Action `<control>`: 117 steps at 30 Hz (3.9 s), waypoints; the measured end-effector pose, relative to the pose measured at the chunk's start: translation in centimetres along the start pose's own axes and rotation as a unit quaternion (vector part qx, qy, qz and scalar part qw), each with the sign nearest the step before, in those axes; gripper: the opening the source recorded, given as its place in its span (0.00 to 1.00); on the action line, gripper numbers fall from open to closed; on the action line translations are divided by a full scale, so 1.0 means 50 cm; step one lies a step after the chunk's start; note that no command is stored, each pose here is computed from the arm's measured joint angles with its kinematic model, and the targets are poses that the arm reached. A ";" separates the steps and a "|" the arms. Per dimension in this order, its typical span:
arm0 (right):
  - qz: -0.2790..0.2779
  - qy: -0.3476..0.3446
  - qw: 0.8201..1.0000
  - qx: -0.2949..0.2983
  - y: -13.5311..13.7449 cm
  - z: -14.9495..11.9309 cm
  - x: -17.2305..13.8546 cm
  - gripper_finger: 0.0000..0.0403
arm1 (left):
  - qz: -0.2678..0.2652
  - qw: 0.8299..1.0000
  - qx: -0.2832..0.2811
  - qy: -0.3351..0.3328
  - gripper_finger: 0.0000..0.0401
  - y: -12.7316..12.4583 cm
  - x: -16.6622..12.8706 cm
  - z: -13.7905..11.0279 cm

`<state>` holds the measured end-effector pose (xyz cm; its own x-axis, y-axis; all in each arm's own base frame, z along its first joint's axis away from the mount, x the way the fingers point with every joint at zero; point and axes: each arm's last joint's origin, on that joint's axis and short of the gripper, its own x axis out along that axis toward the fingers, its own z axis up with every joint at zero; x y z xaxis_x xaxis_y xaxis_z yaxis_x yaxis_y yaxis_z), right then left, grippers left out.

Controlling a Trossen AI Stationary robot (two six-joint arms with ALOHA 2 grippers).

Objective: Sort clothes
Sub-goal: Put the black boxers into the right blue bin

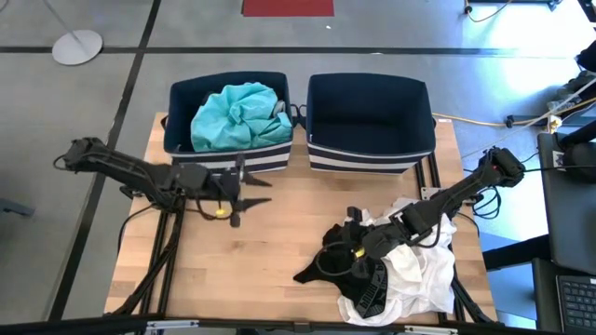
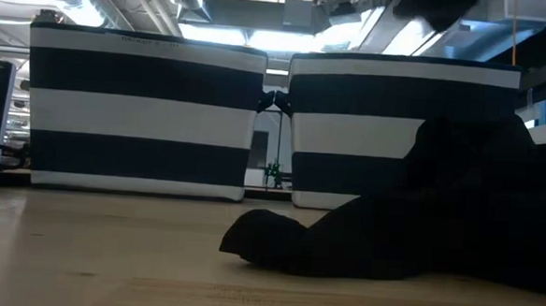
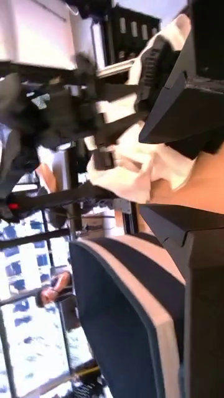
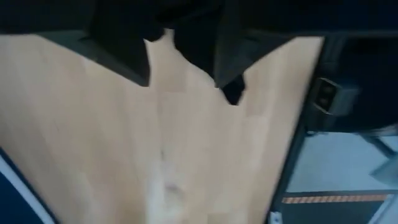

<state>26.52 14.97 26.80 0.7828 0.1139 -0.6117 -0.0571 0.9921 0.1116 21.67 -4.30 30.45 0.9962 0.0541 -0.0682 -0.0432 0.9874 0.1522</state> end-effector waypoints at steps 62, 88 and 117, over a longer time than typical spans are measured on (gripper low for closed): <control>-0.124 0.394 0.892 -0.185 0.065 -0.040 0.244 0.08 | -0.020 0.997 -0.013 0.075 0.40 -0.024 -0.010 -0.084; -0.294 0.151 0.921 -0.207 0.070 0.277 -0.023 0.04 | -0.021 0.996 -0.009 0.088 0.40 -0.024 -0.011 -0.089; -0.354 0.104 0.906 -0.208 0.019 0.311 -0.100 0.05 | -0.137 0.983 -0.116 0.029 0.40 -0.055 0.098 -0.134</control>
<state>32.19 14.52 42.17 0.5829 -0.5945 -0.5540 0.1514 0.7493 -0.6447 26.16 -5.75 23.11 0.9671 -0.2174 -0.1320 0.2041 0.9731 -0.1073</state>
